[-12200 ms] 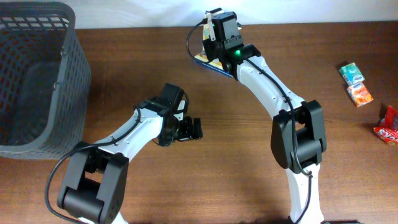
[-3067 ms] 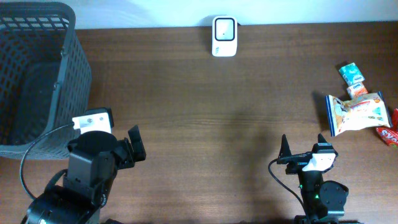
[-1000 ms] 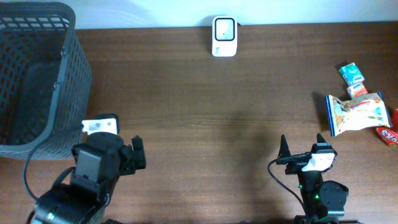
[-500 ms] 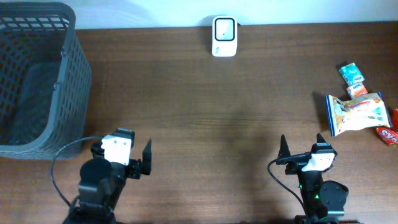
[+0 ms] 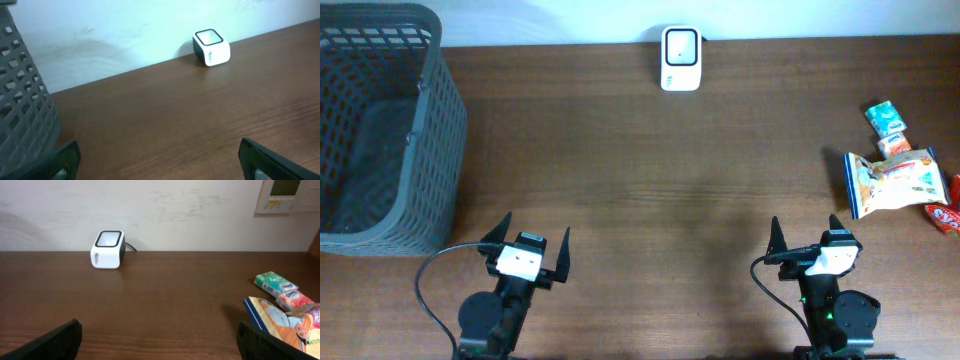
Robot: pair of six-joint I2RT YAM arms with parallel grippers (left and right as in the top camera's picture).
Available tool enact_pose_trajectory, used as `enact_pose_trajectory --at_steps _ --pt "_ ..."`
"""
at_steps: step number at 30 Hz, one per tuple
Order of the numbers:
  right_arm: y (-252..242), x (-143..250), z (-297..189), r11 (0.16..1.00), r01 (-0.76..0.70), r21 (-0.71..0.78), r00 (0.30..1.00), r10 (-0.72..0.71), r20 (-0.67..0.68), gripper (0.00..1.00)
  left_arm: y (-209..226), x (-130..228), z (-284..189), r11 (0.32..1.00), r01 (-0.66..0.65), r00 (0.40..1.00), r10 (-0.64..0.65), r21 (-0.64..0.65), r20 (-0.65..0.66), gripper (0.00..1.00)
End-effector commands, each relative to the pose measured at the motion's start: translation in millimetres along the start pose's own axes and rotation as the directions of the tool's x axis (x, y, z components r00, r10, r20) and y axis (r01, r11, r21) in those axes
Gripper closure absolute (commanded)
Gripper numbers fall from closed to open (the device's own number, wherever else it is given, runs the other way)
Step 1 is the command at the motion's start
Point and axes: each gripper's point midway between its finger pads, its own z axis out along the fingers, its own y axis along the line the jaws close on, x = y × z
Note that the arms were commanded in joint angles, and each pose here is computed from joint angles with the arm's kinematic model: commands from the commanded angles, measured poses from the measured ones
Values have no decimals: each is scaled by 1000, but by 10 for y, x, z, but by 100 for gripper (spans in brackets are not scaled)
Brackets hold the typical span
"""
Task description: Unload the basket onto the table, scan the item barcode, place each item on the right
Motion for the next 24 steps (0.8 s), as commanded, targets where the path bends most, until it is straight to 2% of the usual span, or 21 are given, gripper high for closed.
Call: enact_pose_trajectory --at_steps 1,9,18,24 --pt "27 19 0 1000 3 -13 1000 -3 1 1 -11 58 -30 1000 -15 999 15 21 38 1" --pt "27 19 0 1000 3 -13 1000 -3 1 2 153 73 -121 999 -14 997 17 -51 71 1" --pt "27 19 0 1000 3 -13 1000 -3 1 1 573 236 -190 959 -1 1000 -1 -283 -7 1" --pt "27 19 0 1000 3 -13 1000 -3 1 2 573 237 -190 959 -8 1000 5 -284 -10 1"
